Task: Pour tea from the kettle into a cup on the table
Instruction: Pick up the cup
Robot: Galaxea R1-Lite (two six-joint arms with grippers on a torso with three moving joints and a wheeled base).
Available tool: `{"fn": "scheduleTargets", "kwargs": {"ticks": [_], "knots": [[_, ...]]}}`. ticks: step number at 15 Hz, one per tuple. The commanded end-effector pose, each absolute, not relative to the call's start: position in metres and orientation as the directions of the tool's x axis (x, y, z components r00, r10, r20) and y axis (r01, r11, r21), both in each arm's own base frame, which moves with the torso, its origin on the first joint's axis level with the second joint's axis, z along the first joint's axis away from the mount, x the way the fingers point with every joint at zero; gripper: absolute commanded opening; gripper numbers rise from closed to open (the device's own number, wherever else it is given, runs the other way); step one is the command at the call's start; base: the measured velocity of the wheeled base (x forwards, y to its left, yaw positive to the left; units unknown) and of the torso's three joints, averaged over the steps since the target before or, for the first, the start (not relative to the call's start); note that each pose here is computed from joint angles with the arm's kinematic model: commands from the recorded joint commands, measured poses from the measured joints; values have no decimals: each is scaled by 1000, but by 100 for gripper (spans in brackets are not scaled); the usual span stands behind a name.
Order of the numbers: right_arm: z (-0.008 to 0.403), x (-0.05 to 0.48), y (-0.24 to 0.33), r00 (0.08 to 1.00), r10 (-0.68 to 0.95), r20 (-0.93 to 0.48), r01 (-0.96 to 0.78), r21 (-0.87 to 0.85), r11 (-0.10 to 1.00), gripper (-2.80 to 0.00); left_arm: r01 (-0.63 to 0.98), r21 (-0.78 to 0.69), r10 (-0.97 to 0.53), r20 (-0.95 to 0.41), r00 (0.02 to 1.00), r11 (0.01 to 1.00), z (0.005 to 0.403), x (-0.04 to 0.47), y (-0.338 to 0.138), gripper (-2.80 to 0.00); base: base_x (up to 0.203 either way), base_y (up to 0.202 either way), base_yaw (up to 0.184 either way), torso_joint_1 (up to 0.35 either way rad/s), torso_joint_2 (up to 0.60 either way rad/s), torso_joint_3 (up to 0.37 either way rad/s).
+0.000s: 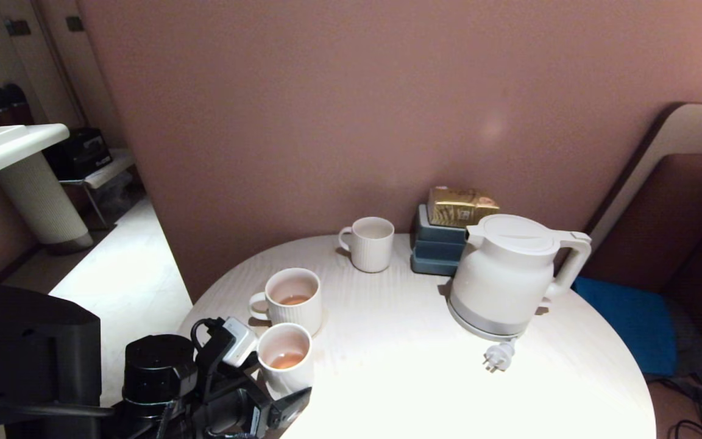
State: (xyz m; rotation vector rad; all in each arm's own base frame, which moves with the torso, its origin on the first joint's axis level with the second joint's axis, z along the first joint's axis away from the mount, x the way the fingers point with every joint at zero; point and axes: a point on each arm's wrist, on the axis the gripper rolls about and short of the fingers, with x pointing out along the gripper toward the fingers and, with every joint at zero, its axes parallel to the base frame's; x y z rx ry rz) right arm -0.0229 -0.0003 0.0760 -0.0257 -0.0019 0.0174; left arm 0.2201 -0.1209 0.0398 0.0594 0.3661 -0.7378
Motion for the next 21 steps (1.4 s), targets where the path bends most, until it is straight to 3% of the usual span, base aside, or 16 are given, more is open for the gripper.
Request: {"fn": "scheduleTargets", "kwargs": {"ticks": [1,19,20,21], "knots": [[76,-23,0,1000,17,1,-17,-26,1000,0,671,-59,-656,-290,697,739,46,225,-123,0,0,0,0,0,0,0],[76,-23,0,1000,18,1,-18,-26,1000,0,672,-50,-661,-250,708,739,52,232,-127,0,0,0,0,0,0,0],[76,-23,0,1000,17,2,-17,-26,1000,0,673,-48,-661,-247,708,738,52,232,-127,-280,0,0,0,0,0,0],[76,-23,0,1000,18,0,-18,-26,999,0,674,-47,-662,-247,708,738,52,232,-127,-280,0,0,0,0,0,0]]}}
